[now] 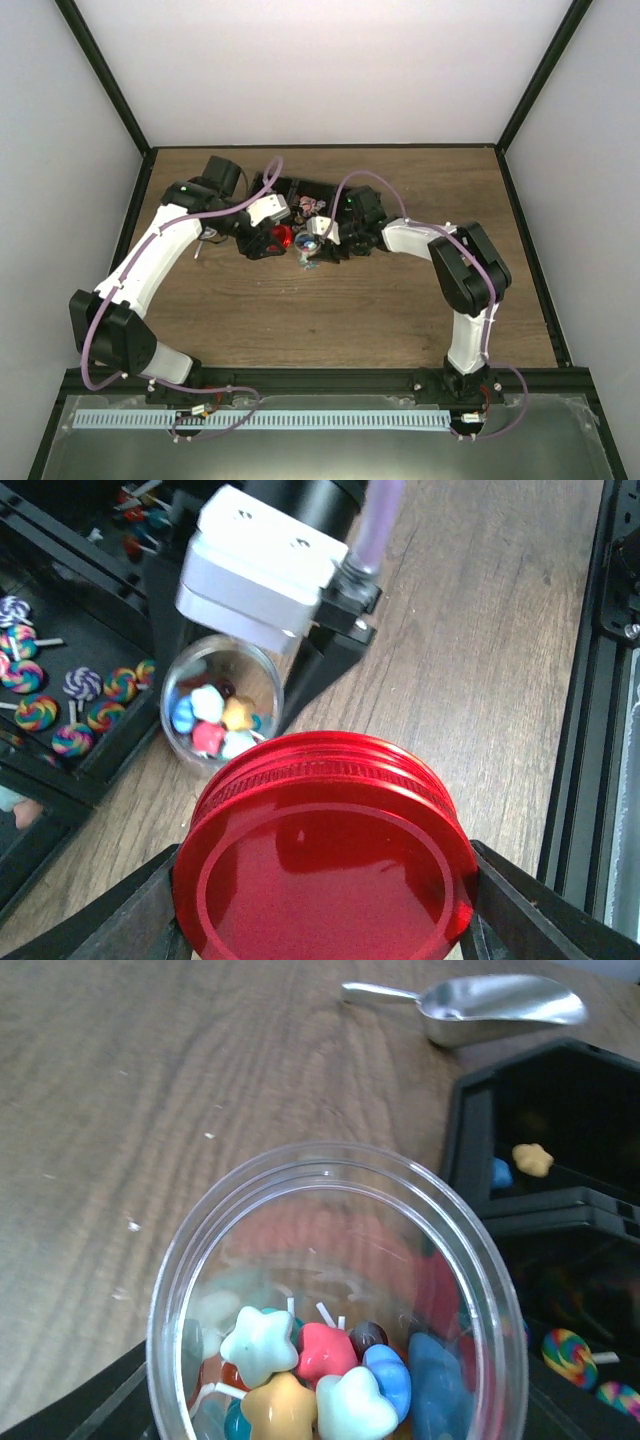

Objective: Pack the candies

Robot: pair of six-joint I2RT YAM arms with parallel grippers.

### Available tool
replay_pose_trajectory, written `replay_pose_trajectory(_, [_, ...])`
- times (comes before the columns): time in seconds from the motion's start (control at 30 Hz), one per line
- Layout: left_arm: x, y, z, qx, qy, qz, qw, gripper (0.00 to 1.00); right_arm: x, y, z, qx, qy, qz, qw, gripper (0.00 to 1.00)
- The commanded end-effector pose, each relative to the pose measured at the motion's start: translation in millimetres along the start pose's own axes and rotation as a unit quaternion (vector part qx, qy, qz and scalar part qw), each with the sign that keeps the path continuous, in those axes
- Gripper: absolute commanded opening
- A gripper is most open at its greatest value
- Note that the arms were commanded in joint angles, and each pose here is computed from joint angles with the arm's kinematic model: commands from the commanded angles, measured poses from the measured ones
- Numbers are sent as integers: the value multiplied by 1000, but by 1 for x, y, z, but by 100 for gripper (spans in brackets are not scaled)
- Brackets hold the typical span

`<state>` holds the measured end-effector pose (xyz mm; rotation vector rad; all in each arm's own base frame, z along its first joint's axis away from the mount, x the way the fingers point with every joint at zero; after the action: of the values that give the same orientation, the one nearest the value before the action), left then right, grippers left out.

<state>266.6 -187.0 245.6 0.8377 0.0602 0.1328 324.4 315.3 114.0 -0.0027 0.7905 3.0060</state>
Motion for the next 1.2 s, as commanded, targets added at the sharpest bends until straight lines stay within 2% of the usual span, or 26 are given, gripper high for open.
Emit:
replay_pose_trajectory(0.0, [-1, -3, -6, 9, -29, -2, 1000, 63, -15, 8, -11, 24, 7, -20, 999, 49])
replay_pose_trajectory(0.17, [-6, -2, -15, 29, -45, -4, 999, 64, 33, 3, 1, 3, -9, 58, 998, 51])
replay_pose_trajectory(0.33, [-11, -3, -23, 52, -57, -8, 997, 64, 68, -9, -4, 15, -16, 81, 996, 56])
replay_pose_trajectory(0.47, [-17, -9, -29, 71, -75, -18, 995, 64, 68, -9, -5, 16, -30, 77, 996, 68])
replay_pose_trajectory(0.57, [-21, -14, -30, 79, -88, -26, 993, 64, 69, -6, 3, 5, -29, 75, 997, 84])
replay_pose_trajectory(0.63, [-21, -18, -29, 79, -93, -26, 992, 64, 69, -3, 8, -4, -27, 70, 997, 98])
replay_pose_trajectory(0.77, [-20, -28, -26, 90, -107, -28, 990, 64, 68, 7, 23, -23, -35, 64, 997, 100])
replay_pose_trajectory(0.9, [-21, -39, -20, 109, -122, -30, 986, 65, 58, 31, 33, -42, -78, 55, 995, 100])
replay_pose_trajectory(1.17, [-21, -61, -11, 162, -137, -22, 977, 65, 41, 81, 4, -42, -174, 26, 983, 100])
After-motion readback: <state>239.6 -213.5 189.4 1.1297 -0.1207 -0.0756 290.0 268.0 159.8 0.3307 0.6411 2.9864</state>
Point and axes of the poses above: each gripper's point midway between its finger pads, its own y axis back along the fingers, its own x axis along the line the jaws close on, z = x × y, the point moved 3 cm from there along y, back along the fingers, and after that the axes turned 15 degrees about -y, right-handed, at the moved point
